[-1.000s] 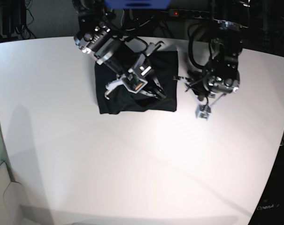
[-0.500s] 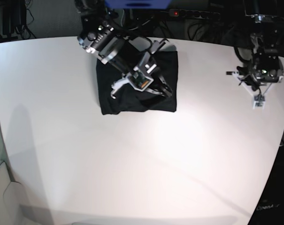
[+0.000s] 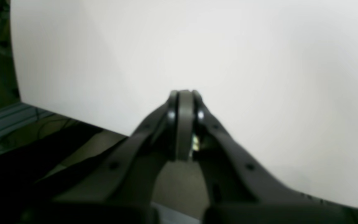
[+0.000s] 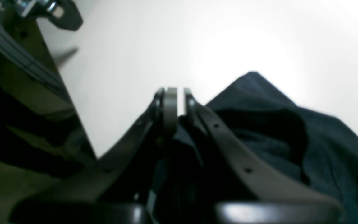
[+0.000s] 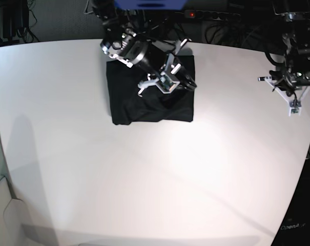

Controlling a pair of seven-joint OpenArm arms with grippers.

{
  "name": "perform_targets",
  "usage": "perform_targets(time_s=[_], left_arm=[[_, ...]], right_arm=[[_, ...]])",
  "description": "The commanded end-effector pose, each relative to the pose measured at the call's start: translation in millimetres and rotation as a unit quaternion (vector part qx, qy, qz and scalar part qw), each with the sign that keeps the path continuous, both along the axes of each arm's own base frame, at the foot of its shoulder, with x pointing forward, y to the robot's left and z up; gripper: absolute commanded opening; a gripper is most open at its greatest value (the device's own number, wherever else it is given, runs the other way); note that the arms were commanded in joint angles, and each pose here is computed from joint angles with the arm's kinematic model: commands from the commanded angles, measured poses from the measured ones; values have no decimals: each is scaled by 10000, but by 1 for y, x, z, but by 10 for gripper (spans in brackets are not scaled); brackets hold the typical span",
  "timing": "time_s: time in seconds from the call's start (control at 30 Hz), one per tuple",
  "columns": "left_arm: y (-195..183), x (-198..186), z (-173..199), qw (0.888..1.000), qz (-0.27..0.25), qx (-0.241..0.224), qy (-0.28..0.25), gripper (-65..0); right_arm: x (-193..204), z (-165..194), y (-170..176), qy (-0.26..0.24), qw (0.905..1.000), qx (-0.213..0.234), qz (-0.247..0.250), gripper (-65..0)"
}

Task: Fold the T-shirt properly
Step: 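Release the left gripper and move it away from the shirt, then press and smooth the folded stack with the right gripper, then withdraw it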

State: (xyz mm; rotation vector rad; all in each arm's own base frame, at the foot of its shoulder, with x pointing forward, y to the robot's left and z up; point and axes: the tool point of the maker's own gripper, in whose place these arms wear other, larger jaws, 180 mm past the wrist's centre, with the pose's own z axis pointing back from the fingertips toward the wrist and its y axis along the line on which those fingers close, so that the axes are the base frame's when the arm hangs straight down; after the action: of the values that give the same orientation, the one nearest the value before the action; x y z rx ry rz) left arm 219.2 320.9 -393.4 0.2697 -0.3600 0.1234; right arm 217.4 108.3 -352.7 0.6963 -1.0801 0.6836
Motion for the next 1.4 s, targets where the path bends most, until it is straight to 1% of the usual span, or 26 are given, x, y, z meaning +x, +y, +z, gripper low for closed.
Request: perform_targets(time_s=[0.0,0.1,0.2,0.33,0.43,0.9,1.13,1.37], left_arm=[[2,8,9,9999,-10,61,-157,-650],[0,8,8,9999,-6,31,-159,-650],[-3,15,10,9998,-54,9,-215,-650],[-10,15,4,9998,-181,-1,-118,-650],[-16,15,2,9996,-279,-12,-78,-650],[-17,19,3,9995,-302,-13,-116,-650],[-15,19,4,9995,-304,23,-106,-650],[-14,19,5,9995,-307,38,-114,-650]], right_arm=[[2,9,6,-69,9997,222,5,-650],[8,-1,8,21,9999,143,66,-650],[17,-1,10,-35,9999,110,104,-650],[23,9,16,-212,9995,141,210,-650],[24,10,17,-227,9994,139,212,-650],[3,-23,17,297,9992,89,233,-650],[4,-23,19,290,9992,59,275,-650],[4,-21,19,269,9992,93,264,-566]])
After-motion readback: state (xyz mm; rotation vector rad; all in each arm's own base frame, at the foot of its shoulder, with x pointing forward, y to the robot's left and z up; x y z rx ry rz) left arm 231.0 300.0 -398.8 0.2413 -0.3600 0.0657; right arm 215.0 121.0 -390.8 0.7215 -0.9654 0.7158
